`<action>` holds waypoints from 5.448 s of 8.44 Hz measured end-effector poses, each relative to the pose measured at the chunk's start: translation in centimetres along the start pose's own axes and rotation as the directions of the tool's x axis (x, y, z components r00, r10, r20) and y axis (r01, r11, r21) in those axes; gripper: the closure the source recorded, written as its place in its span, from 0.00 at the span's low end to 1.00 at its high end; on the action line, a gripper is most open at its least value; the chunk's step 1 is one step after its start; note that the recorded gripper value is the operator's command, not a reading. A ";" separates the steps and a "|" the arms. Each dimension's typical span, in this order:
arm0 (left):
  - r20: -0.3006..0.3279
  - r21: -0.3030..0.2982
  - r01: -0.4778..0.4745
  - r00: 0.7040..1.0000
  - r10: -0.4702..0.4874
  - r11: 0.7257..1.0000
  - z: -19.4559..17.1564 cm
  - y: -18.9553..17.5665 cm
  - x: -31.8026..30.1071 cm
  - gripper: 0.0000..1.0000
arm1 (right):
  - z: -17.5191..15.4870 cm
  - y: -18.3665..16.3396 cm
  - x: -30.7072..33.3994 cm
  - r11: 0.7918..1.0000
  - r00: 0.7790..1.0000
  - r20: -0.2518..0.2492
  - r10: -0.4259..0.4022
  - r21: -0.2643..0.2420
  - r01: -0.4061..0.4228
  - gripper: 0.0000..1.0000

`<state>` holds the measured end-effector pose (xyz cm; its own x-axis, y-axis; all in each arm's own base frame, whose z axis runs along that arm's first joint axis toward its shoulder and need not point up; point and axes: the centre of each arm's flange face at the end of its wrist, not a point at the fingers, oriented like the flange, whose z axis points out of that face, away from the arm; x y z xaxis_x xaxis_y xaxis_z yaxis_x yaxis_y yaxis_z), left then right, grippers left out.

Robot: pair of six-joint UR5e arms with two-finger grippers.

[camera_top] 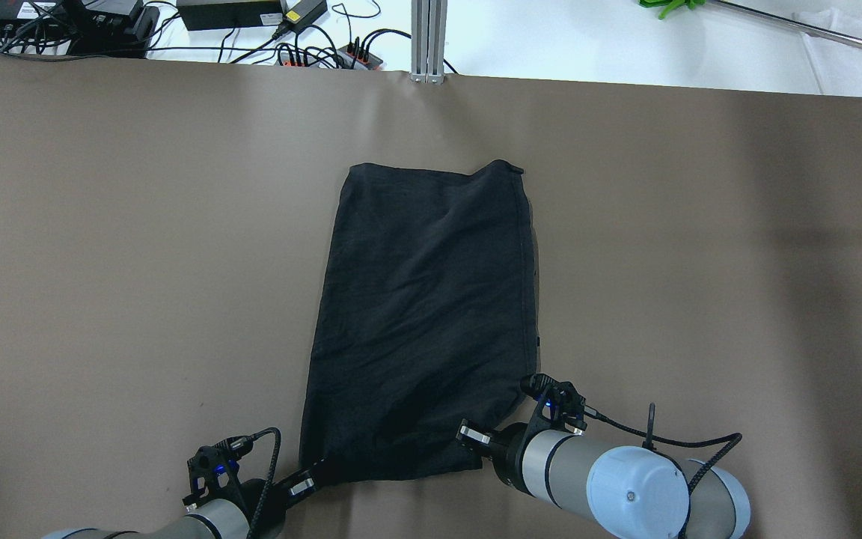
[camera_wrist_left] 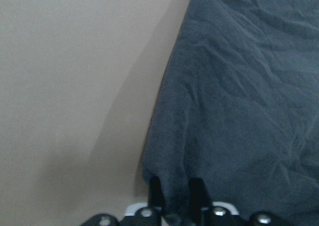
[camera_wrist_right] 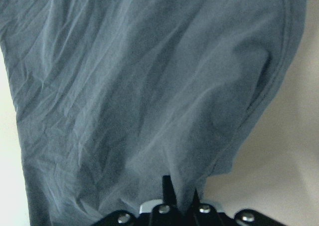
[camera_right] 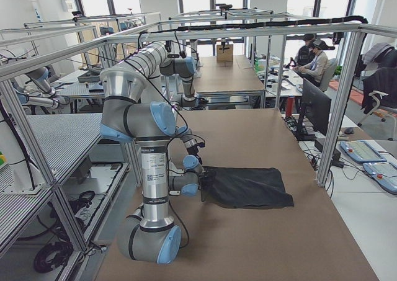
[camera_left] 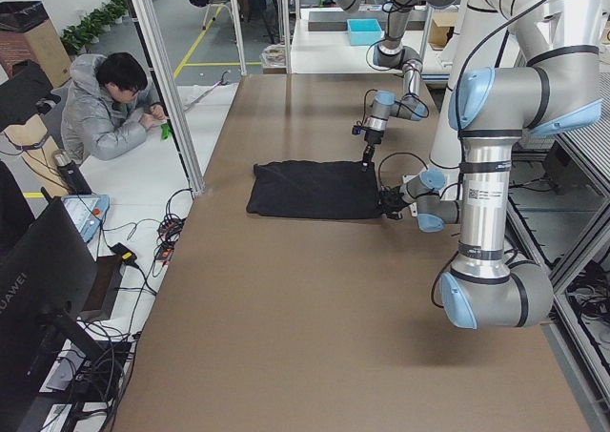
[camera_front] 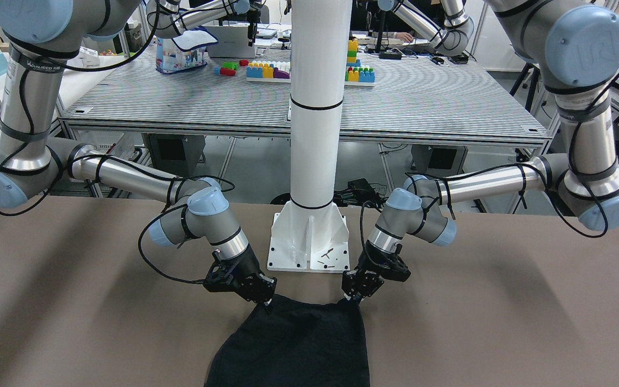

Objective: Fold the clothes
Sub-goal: 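Grasp the other near corner with the left gripper while the right gripper holds, then lift the near end with both grippers and fold it toward the far end, then lower the folded end onto the bundle and open both grippers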

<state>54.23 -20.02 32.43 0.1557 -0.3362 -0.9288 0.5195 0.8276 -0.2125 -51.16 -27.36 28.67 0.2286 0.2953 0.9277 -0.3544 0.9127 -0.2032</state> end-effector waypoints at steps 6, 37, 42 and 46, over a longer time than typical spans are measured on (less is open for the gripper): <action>-0.078 -0.022 -0.018 0.997 0.016 1.000 -6.6 -3.0 2.3 1.00 | -6.6 0.5 -0.1 0.997 0.999 0.053 -0.006 -0.078 0.011 1.00; -0.137 0.206 0.050 0.990 -0.022 0.977 2.7 -21.8 18.7 0.00 | -2.1 -17.0 -5.6 0.981 0.996 0.033 0.088 0.168 -0.093 0.06; -0.127 0.224 0.048 0.992 -0.020 0.973 2.0 -24.8 18.7 0.00 | -3.3 -17.6 -7.4 0.977 0.991 0.074 0.112 0.171 -0.124 0.06; -0.047 0.187 -0.015 0.999 0.025 0.982 -1.0 -33.4 15.4 0.00 | -1.9 -14.7 -10.5 0.987 0.996 0.045 0.080 0.137 -0.086 0.06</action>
<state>38.45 -52.44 24.90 0.1284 -0.2941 -0.9471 0.6647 0.7343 -0.1379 -46.60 -43.36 21.34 0.1582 0.3544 0.9216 -0.4932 0.8370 -0.2372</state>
